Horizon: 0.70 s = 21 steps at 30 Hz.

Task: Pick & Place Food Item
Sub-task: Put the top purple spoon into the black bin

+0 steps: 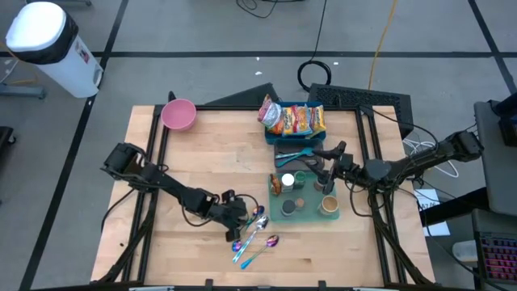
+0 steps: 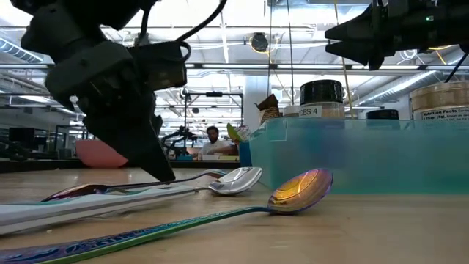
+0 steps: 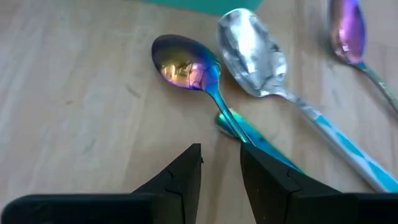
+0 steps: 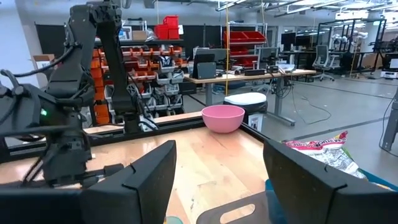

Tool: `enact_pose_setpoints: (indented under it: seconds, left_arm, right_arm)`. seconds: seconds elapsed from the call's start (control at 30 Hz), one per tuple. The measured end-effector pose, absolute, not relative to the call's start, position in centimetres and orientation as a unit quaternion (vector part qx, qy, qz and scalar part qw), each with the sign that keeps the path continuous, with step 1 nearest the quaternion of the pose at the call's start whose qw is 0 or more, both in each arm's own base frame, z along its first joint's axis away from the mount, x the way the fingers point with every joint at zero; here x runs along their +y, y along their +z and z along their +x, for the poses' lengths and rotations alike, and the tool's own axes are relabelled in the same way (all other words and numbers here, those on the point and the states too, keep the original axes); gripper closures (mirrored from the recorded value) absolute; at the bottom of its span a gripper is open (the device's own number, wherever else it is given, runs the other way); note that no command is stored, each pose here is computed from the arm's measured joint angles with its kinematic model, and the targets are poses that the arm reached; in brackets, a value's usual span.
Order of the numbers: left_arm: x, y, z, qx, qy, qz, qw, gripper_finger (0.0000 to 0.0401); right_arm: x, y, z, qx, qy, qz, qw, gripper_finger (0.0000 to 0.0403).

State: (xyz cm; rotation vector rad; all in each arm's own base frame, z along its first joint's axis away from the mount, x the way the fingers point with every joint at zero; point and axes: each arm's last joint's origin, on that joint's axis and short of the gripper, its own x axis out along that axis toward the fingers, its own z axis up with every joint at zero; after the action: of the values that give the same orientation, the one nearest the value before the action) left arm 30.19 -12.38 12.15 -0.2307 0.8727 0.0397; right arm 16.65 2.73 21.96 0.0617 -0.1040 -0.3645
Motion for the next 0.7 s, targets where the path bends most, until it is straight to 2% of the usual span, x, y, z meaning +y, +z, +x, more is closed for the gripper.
enact_pose_setpoints:
  seconds: [0.23, 0.47, 0.7]
  left_arm:
    - [-12.6, 12.1, 30.1, 0.421, 0.022, -0.105, 0.901, 0.0283]
    - [-11.7, 11.9, 29.9, 0.429, 0.066, -0.069, 0.898, 0.0283]
    - [-11.7, 13.4, 31.0, 0.413, 0.017, -0.150, 0.898, 0.0283]
  right_arm:
    - [2.7, 22.0, 16.7, -0.051, -0.182, 0.026, 0.982, 0.0170]
    - [2.7, 22.0, 16.7, -0.052, -0.182, 0.031, 0.981, 0.0170]
    - [2.7, 22.0, 16.7, -0.051, -0.182, 0.030, 0.982, 0.0170]
